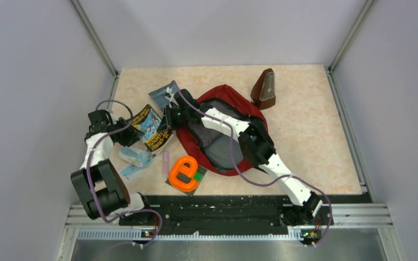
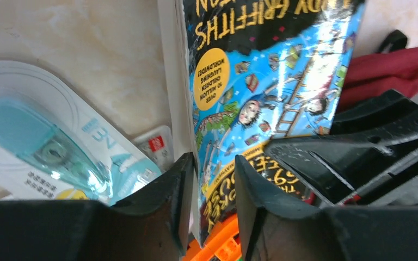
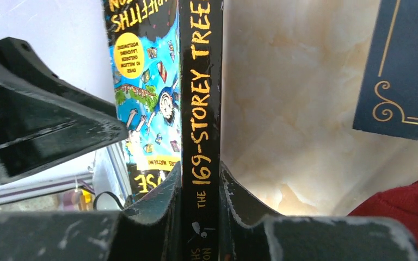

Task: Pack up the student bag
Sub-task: Pick up the book from the center of the board, then place the book in the student bag.

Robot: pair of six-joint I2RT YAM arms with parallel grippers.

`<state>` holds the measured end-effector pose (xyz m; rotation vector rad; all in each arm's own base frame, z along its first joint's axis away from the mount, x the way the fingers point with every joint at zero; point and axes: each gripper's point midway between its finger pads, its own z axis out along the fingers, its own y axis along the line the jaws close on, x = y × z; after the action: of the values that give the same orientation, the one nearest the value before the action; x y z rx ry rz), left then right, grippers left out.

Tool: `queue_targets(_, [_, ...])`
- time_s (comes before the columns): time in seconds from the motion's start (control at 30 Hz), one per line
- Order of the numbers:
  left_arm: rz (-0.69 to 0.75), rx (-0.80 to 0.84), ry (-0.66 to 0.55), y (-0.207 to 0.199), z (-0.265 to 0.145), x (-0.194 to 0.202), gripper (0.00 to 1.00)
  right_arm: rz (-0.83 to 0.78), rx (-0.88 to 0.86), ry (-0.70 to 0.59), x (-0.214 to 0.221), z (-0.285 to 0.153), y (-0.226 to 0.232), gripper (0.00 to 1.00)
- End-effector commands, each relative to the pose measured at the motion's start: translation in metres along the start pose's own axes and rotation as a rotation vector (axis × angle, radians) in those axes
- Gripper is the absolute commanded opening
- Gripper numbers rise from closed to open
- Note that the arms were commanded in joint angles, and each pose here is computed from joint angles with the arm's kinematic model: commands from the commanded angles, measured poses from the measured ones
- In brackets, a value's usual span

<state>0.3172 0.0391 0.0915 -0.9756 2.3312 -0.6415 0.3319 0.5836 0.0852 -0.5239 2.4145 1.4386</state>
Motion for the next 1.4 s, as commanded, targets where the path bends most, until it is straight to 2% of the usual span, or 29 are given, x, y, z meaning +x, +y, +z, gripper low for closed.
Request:
queue_targets(0.0, [0.127, 0.151, -0.14, -0.056, -0.048, -0.022, 0.47, -0.292, -0.153, -0.211, -0.062, -0.078, 0.141, 0.0])
queue_targets(0.1, [0.212, 0.219, -0.226, -0.081, -0.077, -0.028, 0.64, -0.386, -0.133, -0.323, -0.087, -0.12, 0.174, 0.0])
queue_targets(0.17, [0.27, 0.266, -0.279, -0.095, -0.095, -0.03, 0.72, -0.442, -0.098, -0.402, -0.103, -0.151, 0.189, 0.0])
queue_targets(0.23, [0.321, 0.311, -0.32, -0.109, -0.112, -0.03, 0.76, -0.463, -0.034, -0.462, -0.114, -0.182, 0.192, 0.0])
queue_targets(0.37, [0.389, 0.372, -0.299, -0.13, -0.118, -0.018, 0.77, -0.469, 0.129, -0.554, -0.129, -0.245, 0.176, 0.0])
queue_targets(0.53, [0.512, 0.392, -0.22, -0.167, -0.097, 0.022, 0.77, -0.382, 0.3, -0.586, -0.129, -0.325, 0.132, 0.0])
queue_targets(0.73, [0.456, 0.461, -0.053, -0.203, -0.058, 0.081, 0.77, -0.347, 0.504, -0.556, -0.087, -0.387, 0.098, 0.0])
queue_targets(0.97, [0.295, 0.318, 0.127, -0.179, -0.002, 0.114, 0.77, -0.198, 0.604, -0.522, -0.016, -0.414, 0.057, 0.0])
queue_targets(1.07, [0.289, 0.306, 0.189, -0.175, 0.01, 0.126, 0.77, -0.127, 0.566, -0.515, 0.006, -0.412, 0.053, 0.0])
queue_targets(1.23, [0.293, 0.279, 0.222, -0.168, 0.028, 0.135, 0.77, -0.05, 0.44, -0.474, 0.024, -0.396, 0.063, 0.0])
queue_targets(1.37, [0.269, 0.291, 0.246, -0.17, 0.04, 0.143, 0.75, -0.008, 0.432, -0.408, 0.042, -0.388, 0.056, 0.0])
